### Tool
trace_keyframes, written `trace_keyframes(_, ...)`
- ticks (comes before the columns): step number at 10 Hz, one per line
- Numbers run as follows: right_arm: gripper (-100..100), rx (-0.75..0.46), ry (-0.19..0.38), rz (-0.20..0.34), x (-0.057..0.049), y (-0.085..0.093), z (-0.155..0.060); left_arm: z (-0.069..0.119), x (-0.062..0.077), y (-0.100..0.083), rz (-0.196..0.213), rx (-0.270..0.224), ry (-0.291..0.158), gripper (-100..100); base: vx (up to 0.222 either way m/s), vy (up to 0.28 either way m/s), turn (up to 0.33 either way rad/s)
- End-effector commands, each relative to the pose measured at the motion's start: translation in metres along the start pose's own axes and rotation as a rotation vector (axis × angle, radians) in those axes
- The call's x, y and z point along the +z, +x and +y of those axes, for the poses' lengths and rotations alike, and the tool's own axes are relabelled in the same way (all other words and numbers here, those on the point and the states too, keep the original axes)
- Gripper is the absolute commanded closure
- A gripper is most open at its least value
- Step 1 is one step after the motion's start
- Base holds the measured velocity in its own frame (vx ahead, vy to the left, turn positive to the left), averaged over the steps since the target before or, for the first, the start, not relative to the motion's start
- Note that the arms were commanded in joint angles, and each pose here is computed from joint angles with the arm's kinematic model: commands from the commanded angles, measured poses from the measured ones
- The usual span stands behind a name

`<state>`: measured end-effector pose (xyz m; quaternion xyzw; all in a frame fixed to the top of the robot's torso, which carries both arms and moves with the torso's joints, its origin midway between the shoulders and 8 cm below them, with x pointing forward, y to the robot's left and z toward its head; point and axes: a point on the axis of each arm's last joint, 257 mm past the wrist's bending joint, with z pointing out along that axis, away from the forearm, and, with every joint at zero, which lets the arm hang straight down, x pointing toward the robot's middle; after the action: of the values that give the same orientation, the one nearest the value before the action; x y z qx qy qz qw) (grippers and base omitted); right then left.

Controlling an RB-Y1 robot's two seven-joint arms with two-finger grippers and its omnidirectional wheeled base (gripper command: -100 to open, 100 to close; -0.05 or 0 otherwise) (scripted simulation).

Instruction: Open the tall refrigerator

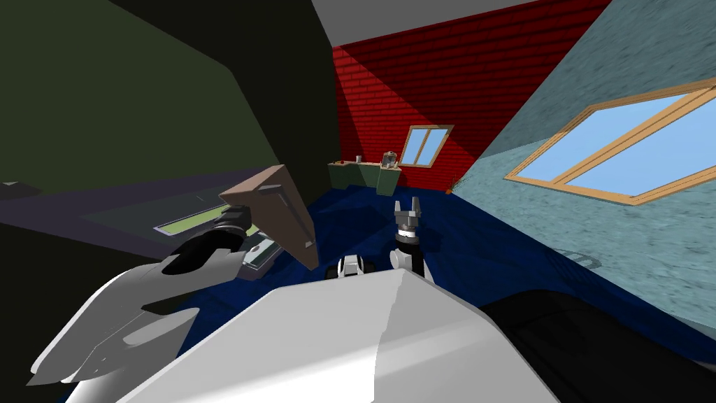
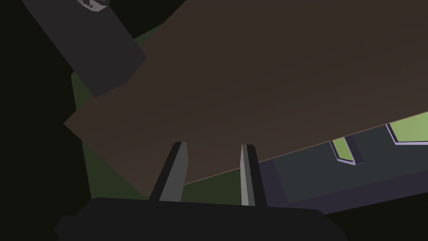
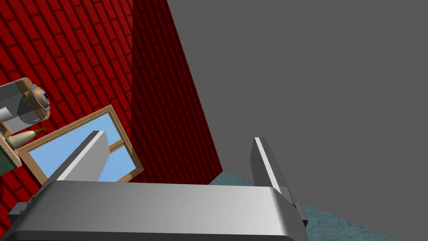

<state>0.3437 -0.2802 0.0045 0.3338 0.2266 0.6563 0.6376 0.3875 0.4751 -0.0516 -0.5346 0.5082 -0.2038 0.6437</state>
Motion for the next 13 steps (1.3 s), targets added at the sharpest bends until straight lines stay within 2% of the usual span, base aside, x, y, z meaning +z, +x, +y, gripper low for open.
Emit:
trace_keyframes(1,0,0.0,0.0,0.0,0.0,0.0,0.0,-0.02,-0.005,-0.015,-0.036,0.008,0.046,-100,0.032,-0.061,-0.017)
trace_keyframes(5,0,0.0,0.0,0.0,0.0,0.0,0.0,-0.055,-0.023,-0.019,-0.043,0.008,0.121,-100,0.019,-0.033,-0.001)
trace_keyframes(9,0,0.0,0.0,0.0,0.0,0.0,0.0,-0.055,-0.023,-0.019,-0.043,0.008,0.121,-100,0.006,0.001,0.005)
trace_keyframes(10,0,0.0,0.0,0.0,0.0,0.0,0.0,-0.059,-0.026,-0.019,-0.043,0.007,0.132,-100,0.003,0.009,-0.02)
trace_keyframes(11,0,0.0,0.0,0.0,0.0,0.0,0.0,-0.037,-0.023,-0.013,-0.03,0.005,0.079,-100,-0.02,-0.006,0.041)
trace_keyframes(12,0,0.0,0.0,0.0,0.0,0.0,0.0,-0.033,-0.024,-0.011,-0.026,0.004,0.07,-100,-0.039,-0.021,0.041)
trace_keyframes(13,0,0.0,0.0,0.0,0.0,0.0,0.0,-0.033,-0.025,-0.015,-0.032,-0.004,0.063,100,0.062,0.052,-0.002)
